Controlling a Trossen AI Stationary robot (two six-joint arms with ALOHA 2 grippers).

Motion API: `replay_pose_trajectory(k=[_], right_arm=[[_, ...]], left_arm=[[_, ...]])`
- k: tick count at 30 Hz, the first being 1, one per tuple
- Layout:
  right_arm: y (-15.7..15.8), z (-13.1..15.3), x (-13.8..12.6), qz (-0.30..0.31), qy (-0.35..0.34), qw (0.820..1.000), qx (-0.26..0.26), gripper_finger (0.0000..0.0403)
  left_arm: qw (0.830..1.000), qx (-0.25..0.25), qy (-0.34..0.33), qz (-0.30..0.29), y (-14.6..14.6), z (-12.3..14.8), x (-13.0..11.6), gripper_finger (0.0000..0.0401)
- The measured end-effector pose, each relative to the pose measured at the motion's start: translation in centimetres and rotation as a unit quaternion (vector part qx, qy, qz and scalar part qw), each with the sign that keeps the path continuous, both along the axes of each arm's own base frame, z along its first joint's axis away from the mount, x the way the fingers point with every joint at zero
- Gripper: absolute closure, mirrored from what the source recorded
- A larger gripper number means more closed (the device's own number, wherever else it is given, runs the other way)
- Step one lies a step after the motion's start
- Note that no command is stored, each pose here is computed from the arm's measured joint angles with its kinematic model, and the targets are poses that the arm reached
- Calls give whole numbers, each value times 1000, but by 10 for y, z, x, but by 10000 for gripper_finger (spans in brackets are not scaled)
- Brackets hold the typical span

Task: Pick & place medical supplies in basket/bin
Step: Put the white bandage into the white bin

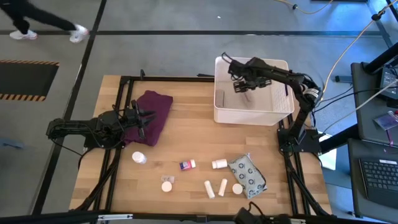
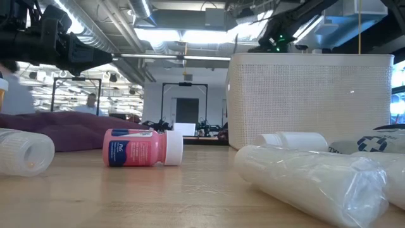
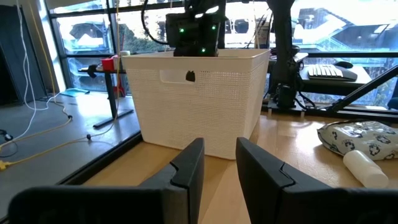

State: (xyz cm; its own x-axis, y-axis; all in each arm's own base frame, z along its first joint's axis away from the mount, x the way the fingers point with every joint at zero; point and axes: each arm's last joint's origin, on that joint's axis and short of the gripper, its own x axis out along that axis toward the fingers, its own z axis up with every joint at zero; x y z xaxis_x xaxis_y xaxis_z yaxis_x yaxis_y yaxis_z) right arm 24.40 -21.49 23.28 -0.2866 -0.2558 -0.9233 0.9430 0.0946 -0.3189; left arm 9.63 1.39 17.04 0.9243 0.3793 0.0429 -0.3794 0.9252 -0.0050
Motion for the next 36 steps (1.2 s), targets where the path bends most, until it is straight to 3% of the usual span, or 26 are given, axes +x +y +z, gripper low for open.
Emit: replay_pose_trajectory(k=[7,12,20,25,36], right_arm=[[-5,-19,-11,-3,-7,999,32,116],[-8,-38,-21,-2,20,1000,15,116],[0,-65,-31,18,31,999,40,116],[5,-73,-29,25,-30,995,96,116],[-1,-72,7,124,-172,976,42,116]], left_arm=[[1000,1,0,0,0,0,0,313],[1000,0,0,0,0,0,0,313],[1000,0,0,0,0,0,0,313],[1000,0,0,0,0,0,0,313],[1000,-7,-3,0,0,0,0,313]])
